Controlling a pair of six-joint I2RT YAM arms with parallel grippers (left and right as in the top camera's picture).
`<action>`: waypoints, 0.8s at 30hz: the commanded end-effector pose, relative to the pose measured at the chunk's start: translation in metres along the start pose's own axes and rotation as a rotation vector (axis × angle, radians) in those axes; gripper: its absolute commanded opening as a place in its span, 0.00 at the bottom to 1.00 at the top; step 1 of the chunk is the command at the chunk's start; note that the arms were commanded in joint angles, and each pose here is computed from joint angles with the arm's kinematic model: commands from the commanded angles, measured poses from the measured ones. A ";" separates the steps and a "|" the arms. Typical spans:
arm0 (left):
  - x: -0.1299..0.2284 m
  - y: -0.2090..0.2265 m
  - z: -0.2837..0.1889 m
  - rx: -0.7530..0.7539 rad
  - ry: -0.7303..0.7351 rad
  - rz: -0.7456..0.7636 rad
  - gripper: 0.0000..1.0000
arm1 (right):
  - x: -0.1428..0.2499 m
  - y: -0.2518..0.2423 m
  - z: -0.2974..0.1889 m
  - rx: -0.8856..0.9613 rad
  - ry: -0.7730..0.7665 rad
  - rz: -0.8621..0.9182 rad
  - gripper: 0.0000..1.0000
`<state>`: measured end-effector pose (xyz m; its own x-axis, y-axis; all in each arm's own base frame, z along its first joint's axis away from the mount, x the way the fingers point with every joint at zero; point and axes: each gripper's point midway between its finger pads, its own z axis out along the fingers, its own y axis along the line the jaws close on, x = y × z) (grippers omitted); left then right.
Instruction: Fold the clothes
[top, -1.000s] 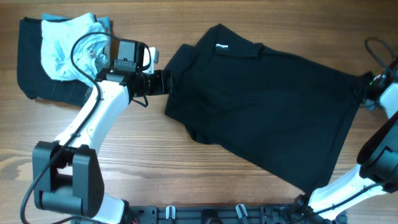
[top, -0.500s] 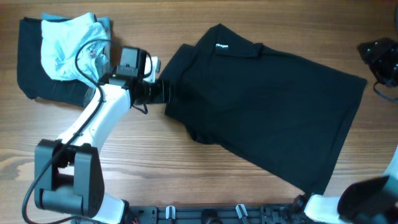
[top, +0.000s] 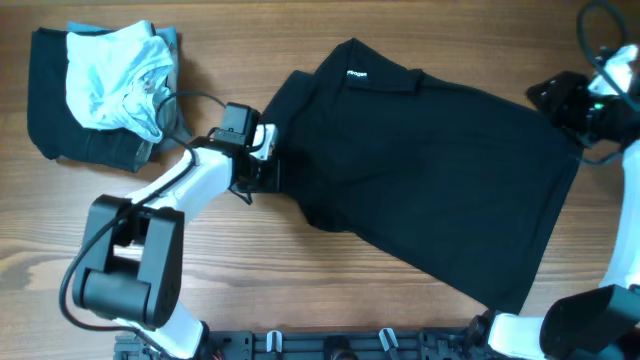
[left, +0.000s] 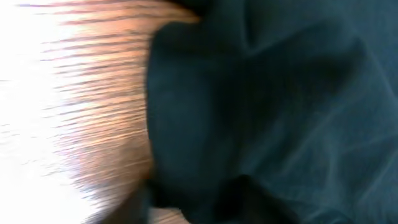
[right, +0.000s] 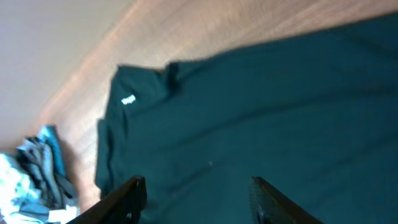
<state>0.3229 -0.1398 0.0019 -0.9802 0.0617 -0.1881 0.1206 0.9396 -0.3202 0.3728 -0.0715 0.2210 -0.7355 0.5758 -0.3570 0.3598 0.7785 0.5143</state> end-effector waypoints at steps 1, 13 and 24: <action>0.014 0.010 0.011 -0.058 0.054 0.008 0.04 | 0.015 -0.013 0.023 0.128 0.064 -0.044 0.60; 0.033 0.074 -0.050 -0.365 0.133 -0.159 0.04 | 0.061 -0.033 0.077 0.190 0.255 -0.037 0.61; 0.037 0.044 -0.076 -0.230 0.145 -0.173 0.63 | 0.072 -0.042 0.089 0.197 0.282 -0.040 0.62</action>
<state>0.2748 -0.0547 0.0340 -0.9971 -0.0759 0.0101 -0.0760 0.9970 -0.0113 0.3555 -0.0408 0.1098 -0.8546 0.5038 -0.1255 0.4365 0.8281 0.3519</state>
